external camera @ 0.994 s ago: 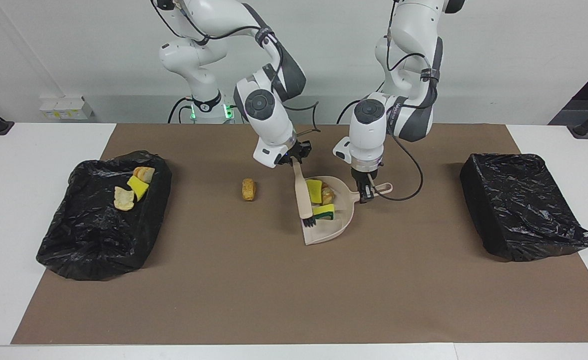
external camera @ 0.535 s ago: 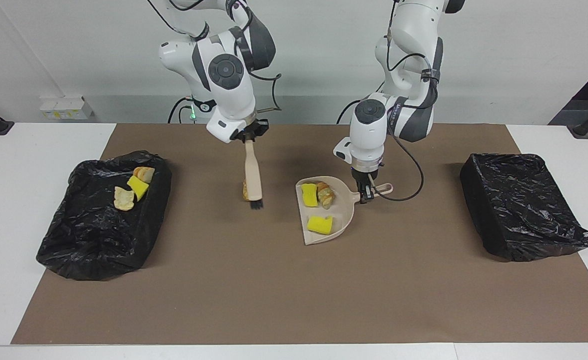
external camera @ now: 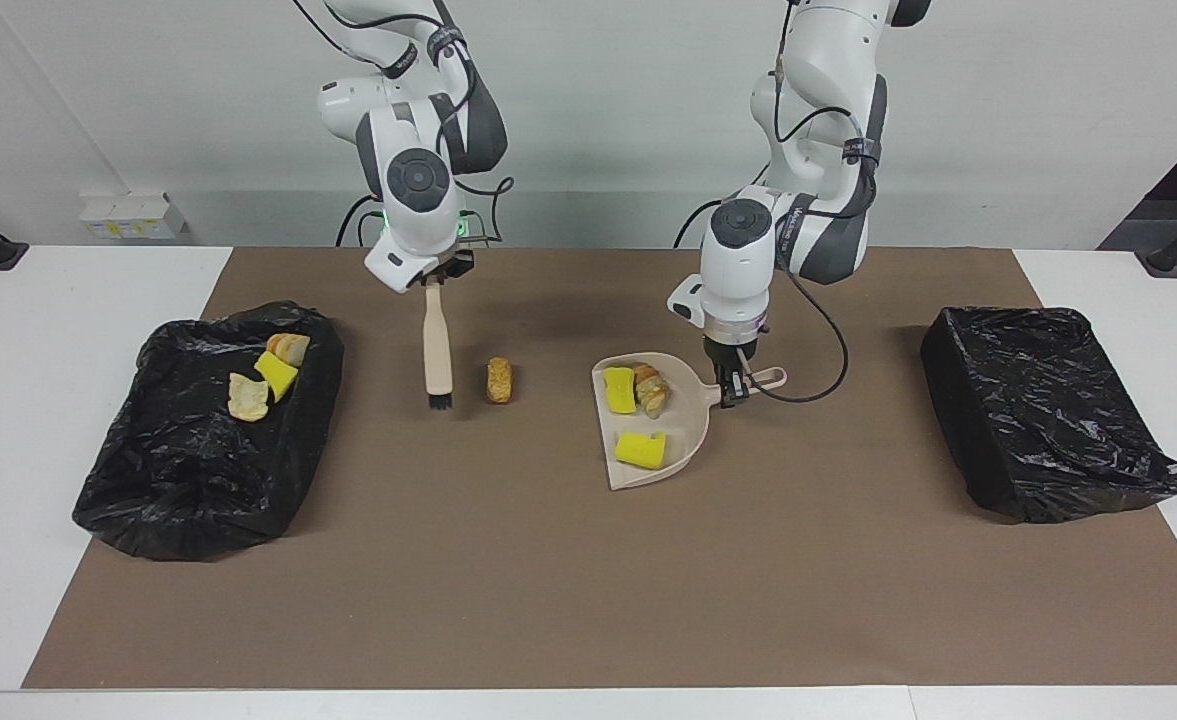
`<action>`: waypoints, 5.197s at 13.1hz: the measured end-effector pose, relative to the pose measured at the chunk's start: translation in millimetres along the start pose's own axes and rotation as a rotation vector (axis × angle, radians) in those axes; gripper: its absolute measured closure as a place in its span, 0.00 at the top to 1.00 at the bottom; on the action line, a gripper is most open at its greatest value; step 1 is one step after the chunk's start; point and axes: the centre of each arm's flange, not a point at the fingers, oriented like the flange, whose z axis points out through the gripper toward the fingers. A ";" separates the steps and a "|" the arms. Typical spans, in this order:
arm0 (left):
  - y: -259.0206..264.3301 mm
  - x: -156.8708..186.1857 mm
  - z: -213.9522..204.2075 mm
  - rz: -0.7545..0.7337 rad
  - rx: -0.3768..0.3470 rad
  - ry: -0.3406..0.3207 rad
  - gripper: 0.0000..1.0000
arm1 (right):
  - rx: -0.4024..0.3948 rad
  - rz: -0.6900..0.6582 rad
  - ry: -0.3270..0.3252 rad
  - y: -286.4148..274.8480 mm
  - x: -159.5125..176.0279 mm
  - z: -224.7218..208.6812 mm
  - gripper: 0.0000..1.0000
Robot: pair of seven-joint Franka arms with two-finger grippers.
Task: Sweep and dump trash in bin
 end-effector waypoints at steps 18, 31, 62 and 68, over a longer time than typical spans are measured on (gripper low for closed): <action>-8.6 -13.8 1.6 0.025 0.004 0.001 0.32 | 0.609 0.100 0.199 -179.6 51.6 -15.5 0.26; -27.9 -50.5 -2.3 0.022 0.012 0.002 0.32 | 0.203 -0.022 0.069 -167.3 15.1 -60.2 0.26; -52.1 -603.6 -115.4 -0.268 0.046 -0.321 0.32 | 0.204 0.107 0.066 -208.6 -43.0 42.1 0.70; -58.5 -575.4 -93.3 -0.098 -0.017 -0.526 0.32 | 0.259 0.133 0.247 -190.1 1.6 -29.1 1.00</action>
